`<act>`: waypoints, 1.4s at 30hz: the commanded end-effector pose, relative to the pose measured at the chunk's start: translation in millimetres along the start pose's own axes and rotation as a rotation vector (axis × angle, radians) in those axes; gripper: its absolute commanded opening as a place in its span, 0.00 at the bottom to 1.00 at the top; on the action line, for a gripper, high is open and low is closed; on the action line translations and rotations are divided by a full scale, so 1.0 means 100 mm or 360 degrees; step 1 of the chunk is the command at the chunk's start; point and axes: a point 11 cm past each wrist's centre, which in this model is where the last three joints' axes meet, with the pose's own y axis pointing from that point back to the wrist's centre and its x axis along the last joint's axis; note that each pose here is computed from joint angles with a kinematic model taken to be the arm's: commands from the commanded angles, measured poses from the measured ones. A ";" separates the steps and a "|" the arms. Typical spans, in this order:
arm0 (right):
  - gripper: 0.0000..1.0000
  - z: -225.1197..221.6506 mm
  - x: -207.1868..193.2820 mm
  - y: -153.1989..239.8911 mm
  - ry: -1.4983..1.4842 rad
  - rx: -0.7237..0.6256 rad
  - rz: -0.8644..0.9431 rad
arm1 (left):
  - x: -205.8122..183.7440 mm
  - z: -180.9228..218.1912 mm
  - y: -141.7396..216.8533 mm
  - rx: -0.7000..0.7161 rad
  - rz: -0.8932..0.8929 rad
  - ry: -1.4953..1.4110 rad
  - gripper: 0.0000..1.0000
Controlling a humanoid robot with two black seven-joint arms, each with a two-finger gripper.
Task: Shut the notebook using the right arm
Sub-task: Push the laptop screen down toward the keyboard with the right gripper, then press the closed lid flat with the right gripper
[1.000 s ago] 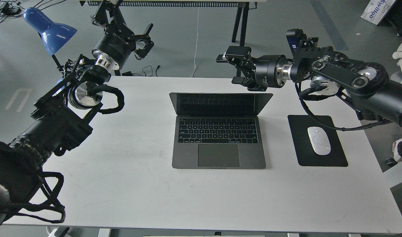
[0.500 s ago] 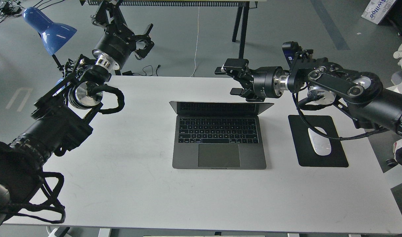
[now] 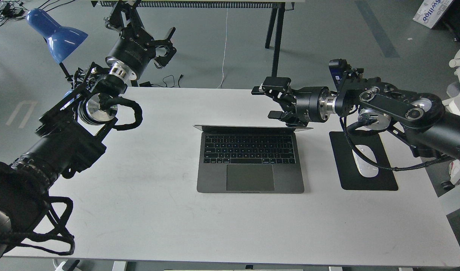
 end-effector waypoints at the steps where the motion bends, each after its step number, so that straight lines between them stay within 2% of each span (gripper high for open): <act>1: 1.00 0.14 -0.04 0.01 -0.0042 -0.0020 -0.0003 | 0.00 0.00 0.00 -0.0001 0.0000 0.0000 1.00; 14: 1.00 0.63 -0.36 -0.06 -0.0176 -0.0106 -0.0082 | 0.00 0.00 0.00 0.0000 -0.0001 0.0002 1.00; 29: 1.00 0.97 -0.85 -0.29 -0.0226 -0.0178 -0.0232 | 0.00 0.00 0.00 0.0000 -0.0001 0.0002 1.00; 42: 1.00 1.07 -0.91 -0.28 -0.0254 -0.0199 -0.0241 | 0.00 0.00 0.00 0.0000 -0.0001 0.0002 1.00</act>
